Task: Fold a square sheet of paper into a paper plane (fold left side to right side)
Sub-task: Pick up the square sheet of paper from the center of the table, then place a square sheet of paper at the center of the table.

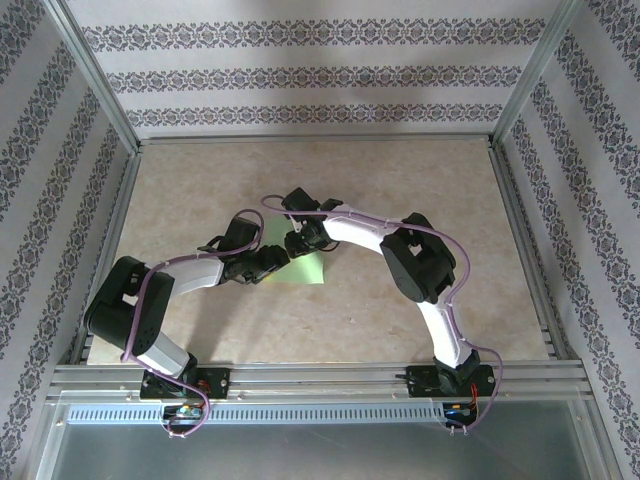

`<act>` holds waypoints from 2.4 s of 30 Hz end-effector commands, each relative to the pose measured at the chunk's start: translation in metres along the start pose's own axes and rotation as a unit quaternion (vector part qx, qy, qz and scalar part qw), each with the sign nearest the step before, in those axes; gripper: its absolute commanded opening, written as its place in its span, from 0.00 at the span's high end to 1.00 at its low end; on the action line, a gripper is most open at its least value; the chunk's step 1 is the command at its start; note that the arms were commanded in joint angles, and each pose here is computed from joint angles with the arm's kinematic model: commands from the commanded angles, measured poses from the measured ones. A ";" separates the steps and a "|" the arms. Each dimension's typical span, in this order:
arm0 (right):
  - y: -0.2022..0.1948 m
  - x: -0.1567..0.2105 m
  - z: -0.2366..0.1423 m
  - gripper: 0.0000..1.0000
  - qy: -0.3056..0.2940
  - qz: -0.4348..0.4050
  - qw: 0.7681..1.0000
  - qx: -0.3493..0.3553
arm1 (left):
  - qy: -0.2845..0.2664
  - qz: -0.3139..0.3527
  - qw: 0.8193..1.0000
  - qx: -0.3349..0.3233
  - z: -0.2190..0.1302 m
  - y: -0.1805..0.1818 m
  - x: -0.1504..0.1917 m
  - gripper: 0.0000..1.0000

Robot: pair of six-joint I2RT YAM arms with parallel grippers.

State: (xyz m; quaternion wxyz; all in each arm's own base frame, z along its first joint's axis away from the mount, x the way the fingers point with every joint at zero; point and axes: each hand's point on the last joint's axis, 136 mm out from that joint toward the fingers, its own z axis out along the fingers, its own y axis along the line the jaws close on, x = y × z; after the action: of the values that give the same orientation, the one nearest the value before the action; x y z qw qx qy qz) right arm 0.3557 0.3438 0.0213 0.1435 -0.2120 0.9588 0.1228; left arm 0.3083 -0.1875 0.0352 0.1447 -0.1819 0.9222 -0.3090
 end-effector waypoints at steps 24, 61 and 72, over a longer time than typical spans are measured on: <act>0.018 0.015 -0.248 0.74 -0.188 0.004 0.919 -0.347 | -0.155 0.218 0.883 0.385 -0.178 -0.138 -0.036 0.06; 0.000 0.034 -0.294 0.39 -0.252 0.010 0.922 -0.294 | -0.044 0.292 0.861 0.414 -0.152 -0.189 0.010 1.00; -0.070 0.045 -0.222 0.27 -0.224 0.147 0.950 -0.161 | 0.025 0.140 0.962 0.234 -0.040 -0.084 0.012 1.00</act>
State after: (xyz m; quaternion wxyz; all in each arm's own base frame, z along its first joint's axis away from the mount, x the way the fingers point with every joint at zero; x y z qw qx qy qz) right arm 0.2871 0.2152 0.2255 0.3007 -0.1042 0.8688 0.3794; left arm 0.3070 -0.2425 0.1559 0.2316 0.0294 0.8077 -0.5414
